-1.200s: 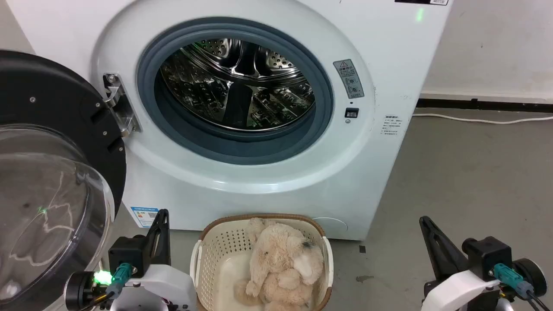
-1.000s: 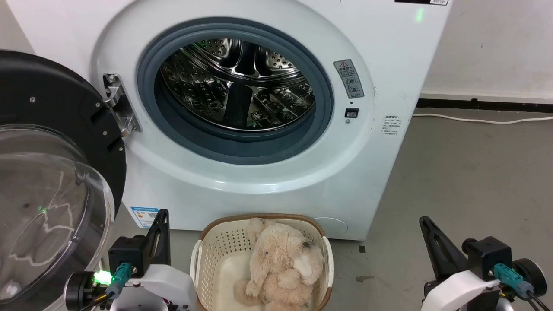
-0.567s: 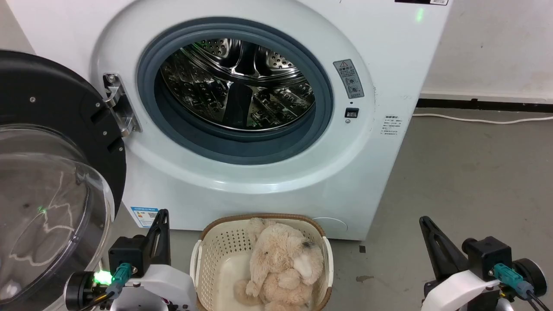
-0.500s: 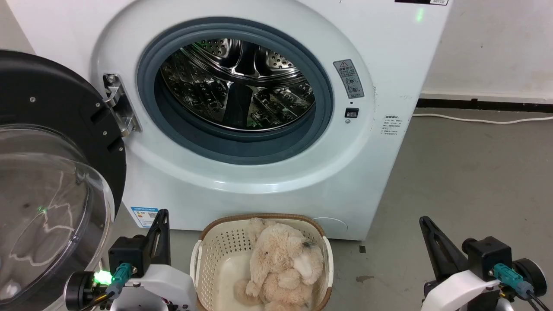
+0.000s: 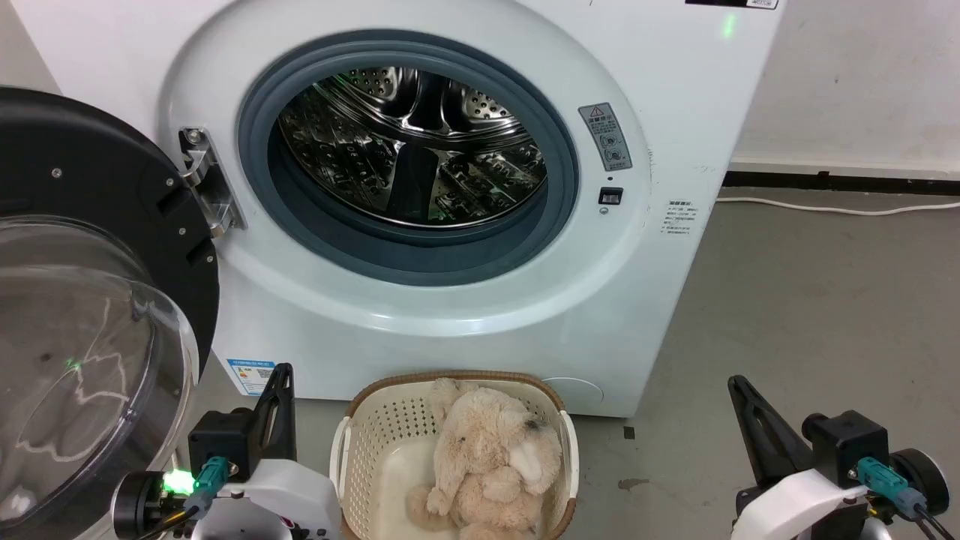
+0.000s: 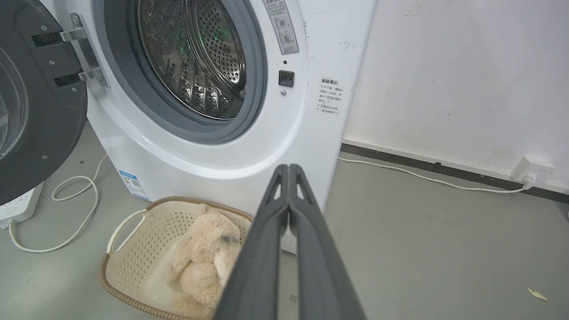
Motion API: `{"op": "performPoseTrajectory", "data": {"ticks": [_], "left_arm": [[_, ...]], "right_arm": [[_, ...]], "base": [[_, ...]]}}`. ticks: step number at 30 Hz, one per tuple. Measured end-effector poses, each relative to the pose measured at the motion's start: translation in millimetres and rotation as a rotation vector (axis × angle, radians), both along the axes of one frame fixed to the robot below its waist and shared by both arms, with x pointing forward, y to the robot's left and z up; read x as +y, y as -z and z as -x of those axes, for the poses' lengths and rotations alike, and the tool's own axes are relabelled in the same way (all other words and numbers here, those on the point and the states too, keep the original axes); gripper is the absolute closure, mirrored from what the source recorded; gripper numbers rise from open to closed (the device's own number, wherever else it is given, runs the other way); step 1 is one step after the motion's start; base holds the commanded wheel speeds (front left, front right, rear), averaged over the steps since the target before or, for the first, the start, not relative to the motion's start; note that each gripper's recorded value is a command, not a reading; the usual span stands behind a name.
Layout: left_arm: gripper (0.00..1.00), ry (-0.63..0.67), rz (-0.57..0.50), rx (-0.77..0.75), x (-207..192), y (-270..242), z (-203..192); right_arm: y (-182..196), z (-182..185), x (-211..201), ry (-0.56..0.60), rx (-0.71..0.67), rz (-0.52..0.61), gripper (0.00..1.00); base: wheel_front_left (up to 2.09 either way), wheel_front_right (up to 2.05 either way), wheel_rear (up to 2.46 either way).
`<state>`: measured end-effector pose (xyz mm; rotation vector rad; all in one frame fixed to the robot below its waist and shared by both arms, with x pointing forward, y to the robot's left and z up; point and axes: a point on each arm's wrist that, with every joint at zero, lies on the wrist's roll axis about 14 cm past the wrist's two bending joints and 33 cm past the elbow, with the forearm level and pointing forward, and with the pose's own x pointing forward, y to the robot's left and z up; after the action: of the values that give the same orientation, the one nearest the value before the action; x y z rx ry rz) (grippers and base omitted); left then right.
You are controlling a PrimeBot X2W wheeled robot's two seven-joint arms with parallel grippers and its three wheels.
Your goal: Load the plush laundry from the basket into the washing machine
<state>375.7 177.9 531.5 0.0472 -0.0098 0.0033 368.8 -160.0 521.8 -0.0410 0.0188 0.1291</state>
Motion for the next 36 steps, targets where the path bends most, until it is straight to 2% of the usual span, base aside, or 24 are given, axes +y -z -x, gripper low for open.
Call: {"op": "performPoseTrajectory", "data": {"ticks": [11, 12, 36], "left_arm": [[1.00, 0.000, 0.000, 0.000, 0, 0, 0], [0.00, -0.001, 0.000, 0.000, 0, 0, 0], [0.00, 0.047, 0.058, 0.015, -16, 12, -4]], "right_arm": [[0, 0, 0, 0.000, 0.000, 0.000, 1.00], [0, 0, 0, 0.000, 0.000, 0.000, 0.00], [5, -2, 1, -0.002, -0.002, -0.067, 0.00]], "base": [[0.00, 0.00, 0.00], [0.00, 0.00, 0.00], [0.00, 0.00, 0.00]]}}
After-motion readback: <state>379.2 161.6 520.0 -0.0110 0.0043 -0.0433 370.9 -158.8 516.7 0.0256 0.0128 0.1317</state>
